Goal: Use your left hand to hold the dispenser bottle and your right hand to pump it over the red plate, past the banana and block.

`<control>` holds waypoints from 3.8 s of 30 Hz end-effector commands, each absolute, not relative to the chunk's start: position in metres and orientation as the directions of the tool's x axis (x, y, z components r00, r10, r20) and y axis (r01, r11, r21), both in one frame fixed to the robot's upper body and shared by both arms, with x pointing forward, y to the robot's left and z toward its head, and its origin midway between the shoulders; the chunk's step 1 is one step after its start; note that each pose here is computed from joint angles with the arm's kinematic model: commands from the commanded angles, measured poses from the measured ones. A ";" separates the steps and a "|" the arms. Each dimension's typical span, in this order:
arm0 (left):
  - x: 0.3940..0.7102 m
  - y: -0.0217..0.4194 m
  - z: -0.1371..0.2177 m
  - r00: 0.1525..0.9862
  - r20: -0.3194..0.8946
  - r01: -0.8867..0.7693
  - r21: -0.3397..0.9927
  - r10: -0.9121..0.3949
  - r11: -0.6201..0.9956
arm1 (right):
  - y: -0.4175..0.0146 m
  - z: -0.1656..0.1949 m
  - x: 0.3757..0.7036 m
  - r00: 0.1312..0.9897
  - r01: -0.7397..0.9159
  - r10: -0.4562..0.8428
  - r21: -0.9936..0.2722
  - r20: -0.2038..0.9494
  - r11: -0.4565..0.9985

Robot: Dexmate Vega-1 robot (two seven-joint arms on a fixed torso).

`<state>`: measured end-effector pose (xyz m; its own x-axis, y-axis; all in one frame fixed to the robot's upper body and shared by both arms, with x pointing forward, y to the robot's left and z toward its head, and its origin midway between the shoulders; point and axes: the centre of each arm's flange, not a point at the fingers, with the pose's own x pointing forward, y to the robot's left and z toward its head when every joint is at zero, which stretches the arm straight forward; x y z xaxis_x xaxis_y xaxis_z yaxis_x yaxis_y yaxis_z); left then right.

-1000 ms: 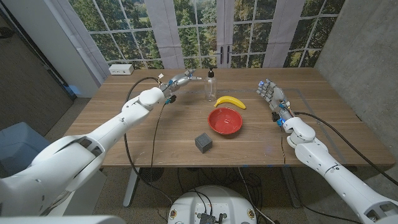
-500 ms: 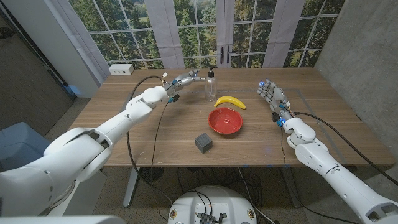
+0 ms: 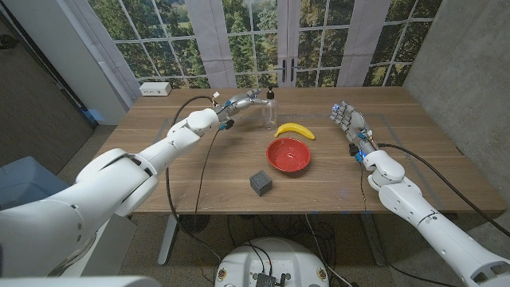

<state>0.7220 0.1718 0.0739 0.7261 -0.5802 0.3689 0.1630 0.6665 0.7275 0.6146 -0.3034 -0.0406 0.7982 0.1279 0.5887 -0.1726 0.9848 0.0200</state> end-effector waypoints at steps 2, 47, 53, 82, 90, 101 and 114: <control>0.732 0.159 0.077 0.742 0.329 0.195 0.728 -0.584 0.657 | -0.306 -0.041 0.615 0.801 -0.163 0.117 0.025 0.587 0.986; 0.720 0.138 0.081 0.721 0.460 0.048 0.713 -0.518 0.700 | -0.314 -0.048 0.603 0.802 -0.125 0.078 0.038 0.592 0.991; 0.717 0.138 0.080 0.716 0.475 0.019 0.720 -0.512 0.694 | -0.313 -0.049 0.600 0.800 -0.127 0.077 0.043 0.594 0.991; 0.695 0.144 0.087 0.664 0.575 -0.042 0.667 -0.478 0.744 | -0.312 -0.049 0.591 0.790 -0.130 0.084 0.032 0.607 0.991; 0.688 0.149 0.092 0.659 0.587 -0.062 0.665 -0.470 0.744 | -0.311 -0.048 0.591 0.788 -0.138 0.090 0.032 0.609 0.990; 0.680 0.156 0.093 0.670 0.584 -0.076 0.669 -0.459 0.740 | -0.309 -0.046 0.591 0.785 -0.144 0.099 0.024 0.611 0.989; 0.672 0.170 0.091 0.677 0.590 -0.100 0.665 -0.439 0.740 | -0.303 -0.044 0.592 0.782 -0.147 0.110 0.011 0.613 0.989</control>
<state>0.6795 0.1594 0.0921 0.6709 -0.4560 0.5847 -0.0821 0.7380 0.6698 0.5915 -0.3076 -0.0460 0.7851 0.1011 0.6111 -0.1446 0.9892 0.0222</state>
